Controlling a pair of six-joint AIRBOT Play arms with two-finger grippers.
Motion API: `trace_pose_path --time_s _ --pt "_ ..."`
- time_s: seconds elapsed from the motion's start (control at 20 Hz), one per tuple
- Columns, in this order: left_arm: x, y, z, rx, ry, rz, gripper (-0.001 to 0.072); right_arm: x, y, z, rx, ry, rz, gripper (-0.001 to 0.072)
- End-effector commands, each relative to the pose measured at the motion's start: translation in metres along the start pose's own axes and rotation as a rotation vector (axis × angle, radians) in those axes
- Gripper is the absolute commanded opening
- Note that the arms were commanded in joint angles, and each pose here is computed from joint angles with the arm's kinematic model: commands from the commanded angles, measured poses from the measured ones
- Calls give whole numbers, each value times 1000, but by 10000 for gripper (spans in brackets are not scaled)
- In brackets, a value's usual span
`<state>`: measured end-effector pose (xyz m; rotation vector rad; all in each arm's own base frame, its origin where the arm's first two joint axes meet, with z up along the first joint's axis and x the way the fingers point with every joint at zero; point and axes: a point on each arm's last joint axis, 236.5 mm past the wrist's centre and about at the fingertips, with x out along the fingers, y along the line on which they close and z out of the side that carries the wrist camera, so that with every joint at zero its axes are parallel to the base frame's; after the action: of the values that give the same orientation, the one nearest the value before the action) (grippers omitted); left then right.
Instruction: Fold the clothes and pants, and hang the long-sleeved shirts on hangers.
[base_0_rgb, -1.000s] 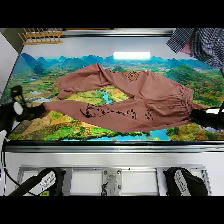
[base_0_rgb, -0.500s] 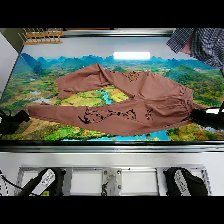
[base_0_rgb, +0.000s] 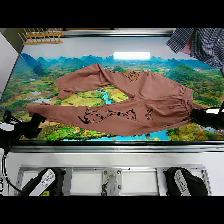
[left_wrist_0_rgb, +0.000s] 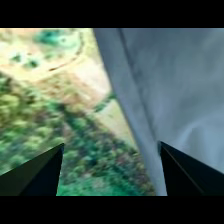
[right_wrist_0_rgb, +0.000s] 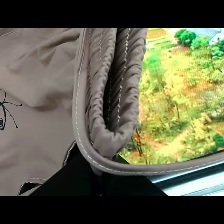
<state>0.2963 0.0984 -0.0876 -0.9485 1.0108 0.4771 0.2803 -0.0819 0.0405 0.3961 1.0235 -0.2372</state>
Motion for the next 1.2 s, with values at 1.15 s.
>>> trace_pose_path --time_s 1.15 --pt "46 -43 -8 67 139 -17 392 0 0 3 -4 -12 -1 22"
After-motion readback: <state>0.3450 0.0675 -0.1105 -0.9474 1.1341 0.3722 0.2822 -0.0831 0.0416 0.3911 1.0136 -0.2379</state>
